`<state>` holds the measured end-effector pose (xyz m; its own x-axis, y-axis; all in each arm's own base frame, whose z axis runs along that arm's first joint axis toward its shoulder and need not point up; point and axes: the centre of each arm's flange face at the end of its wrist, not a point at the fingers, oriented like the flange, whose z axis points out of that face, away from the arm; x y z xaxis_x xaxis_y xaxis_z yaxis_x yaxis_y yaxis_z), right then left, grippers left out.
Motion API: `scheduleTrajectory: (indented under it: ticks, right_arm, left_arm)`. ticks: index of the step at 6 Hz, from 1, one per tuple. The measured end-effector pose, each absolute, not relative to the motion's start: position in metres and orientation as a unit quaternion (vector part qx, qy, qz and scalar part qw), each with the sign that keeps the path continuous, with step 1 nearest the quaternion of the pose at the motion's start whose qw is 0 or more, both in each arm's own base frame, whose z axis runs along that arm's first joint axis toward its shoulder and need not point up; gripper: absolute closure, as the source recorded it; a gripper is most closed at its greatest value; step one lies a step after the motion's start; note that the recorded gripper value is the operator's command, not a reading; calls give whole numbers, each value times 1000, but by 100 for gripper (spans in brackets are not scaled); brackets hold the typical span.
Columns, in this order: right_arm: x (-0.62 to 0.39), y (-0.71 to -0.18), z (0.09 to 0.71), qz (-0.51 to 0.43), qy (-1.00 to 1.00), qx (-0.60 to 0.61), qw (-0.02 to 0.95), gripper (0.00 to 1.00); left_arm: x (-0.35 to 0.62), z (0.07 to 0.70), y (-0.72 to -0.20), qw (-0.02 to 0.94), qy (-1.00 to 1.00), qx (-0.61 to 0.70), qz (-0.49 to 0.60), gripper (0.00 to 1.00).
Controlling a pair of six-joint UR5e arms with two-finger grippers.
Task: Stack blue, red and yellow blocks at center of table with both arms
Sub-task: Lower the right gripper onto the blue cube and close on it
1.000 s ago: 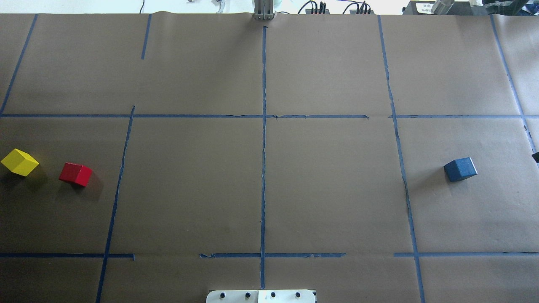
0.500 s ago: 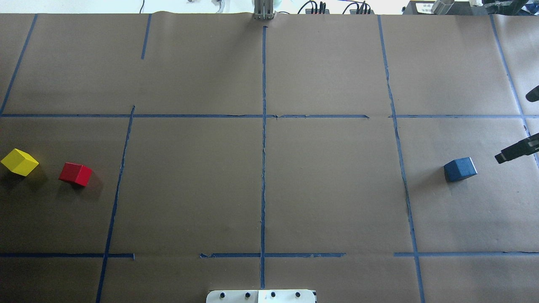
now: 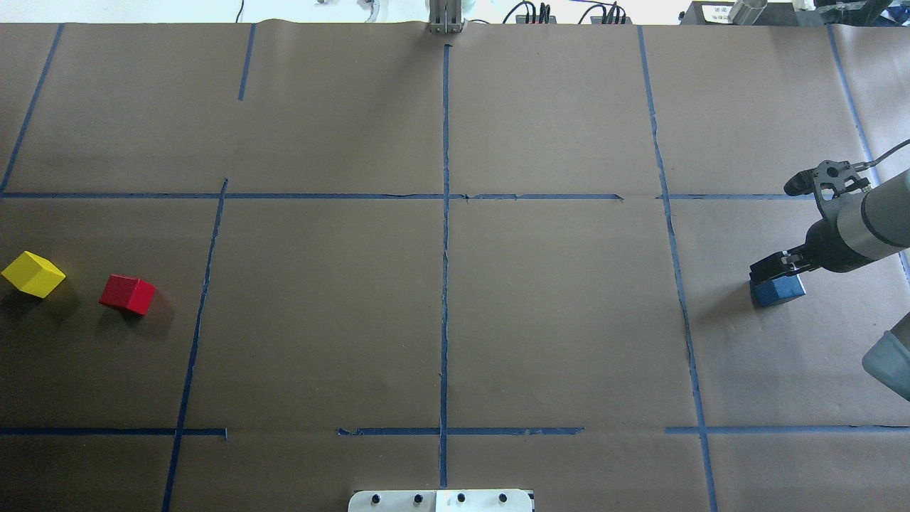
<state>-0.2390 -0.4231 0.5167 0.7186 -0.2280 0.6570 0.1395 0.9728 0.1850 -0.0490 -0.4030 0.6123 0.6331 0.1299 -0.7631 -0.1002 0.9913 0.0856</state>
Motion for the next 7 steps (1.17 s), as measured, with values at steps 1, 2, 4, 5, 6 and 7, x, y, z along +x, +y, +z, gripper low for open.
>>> scheduleTrajectory:
  ticks: [1, 2, 4, 5, 6, 7]
  right_arm:
    - [-239, -421, 520, -98, -357, 61, 927, 0]
    - [-238, -420, 527, -96, -352, 57, 929, 0]
    - [-240, -420, 544, -93, -343, 43, 934, 0]
    - [-242, -420, 551, -90, -340, 36, 935, 0]
    - [-248, -424, 554, -88, -339, 32, 936, 0]
    - [-254, -430, 559, -88, -337, 28, 937, 0]
  left_arm:
    - [-49, 612, -403, 903, 424, 18, 64, 0]
    - [-49, 611, -403, 903, 424, 19, 64, 0]
    - [-49, 608, -403, 903, 424, 21, 65, 0]
    - [-49, 607, -403, 903, 424, 22, 65, 0]
    - [-49, 606, -400, 903, 424, 23, 66, 0]
    - [-49, 604, -398, 903, 424, 24, 66, 0]
